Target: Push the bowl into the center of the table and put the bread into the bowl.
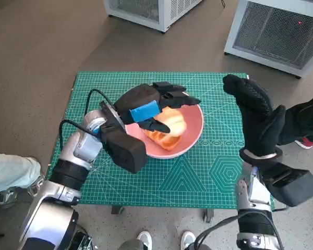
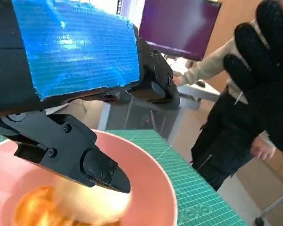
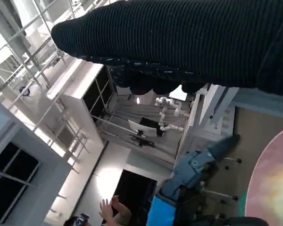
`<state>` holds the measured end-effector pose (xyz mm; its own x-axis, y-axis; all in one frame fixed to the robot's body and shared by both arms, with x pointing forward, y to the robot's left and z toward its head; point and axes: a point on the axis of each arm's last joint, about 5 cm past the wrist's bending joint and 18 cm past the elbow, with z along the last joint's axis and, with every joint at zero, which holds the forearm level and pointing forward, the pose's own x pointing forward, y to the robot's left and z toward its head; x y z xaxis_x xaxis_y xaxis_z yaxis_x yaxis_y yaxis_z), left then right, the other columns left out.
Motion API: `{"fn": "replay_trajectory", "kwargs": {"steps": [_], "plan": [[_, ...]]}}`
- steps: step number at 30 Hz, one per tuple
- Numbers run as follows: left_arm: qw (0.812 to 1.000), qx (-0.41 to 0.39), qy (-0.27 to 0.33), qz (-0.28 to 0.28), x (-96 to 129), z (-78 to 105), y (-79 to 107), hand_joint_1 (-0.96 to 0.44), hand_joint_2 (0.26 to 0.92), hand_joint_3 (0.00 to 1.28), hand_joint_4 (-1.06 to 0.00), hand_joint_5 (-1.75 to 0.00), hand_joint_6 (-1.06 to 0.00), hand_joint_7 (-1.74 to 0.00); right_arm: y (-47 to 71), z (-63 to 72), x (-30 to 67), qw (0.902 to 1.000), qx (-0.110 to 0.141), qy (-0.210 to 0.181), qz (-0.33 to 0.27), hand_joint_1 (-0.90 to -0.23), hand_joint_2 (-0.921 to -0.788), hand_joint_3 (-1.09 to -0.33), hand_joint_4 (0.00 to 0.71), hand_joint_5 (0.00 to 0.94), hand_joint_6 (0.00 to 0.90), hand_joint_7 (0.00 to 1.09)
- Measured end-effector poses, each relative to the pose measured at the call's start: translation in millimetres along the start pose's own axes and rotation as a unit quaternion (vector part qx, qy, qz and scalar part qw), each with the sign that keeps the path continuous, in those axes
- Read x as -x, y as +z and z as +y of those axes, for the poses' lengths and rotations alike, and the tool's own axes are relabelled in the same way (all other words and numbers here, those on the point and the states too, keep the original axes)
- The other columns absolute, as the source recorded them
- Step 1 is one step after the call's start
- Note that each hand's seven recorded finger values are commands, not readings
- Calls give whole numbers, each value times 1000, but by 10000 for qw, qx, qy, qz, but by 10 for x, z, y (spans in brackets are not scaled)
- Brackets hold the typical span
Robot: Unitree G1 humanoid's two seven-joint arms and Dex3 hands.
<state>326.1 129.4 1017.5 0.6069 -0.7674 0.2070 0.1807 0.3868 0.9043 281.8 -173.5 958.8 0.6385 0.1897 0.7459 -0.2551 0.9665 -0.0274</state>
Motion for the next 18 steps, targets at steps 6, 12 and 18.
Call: {"fn": "replay_trajectory", "kwargs": {"steps": [6, 12, 18], "plan": [[9992, 246, 305, -77, 66, 18, -50, -419, 875, 14, -307, -7, -389, -33, 0, 3, -1, 10000, -3, 10, 0, -756, -921, -825, 320, 6, 108, 544], [9954, 595, 739, -126, 167, 84, -103, -433, 910, 26, -302, -9, -404, -35, 1, 4, -8, 10000, -4, 17, -8, -766, -921, -821, 320, 6, 115, 546], [9879, 987, 1181, -214, 261, 139, -141, -423, 918, 99, -272, -13, -388, -33, 4, 5, -27, 10000, -11, 26, -24, -777, -921, -805, 323, 6, 120, 544]]}}
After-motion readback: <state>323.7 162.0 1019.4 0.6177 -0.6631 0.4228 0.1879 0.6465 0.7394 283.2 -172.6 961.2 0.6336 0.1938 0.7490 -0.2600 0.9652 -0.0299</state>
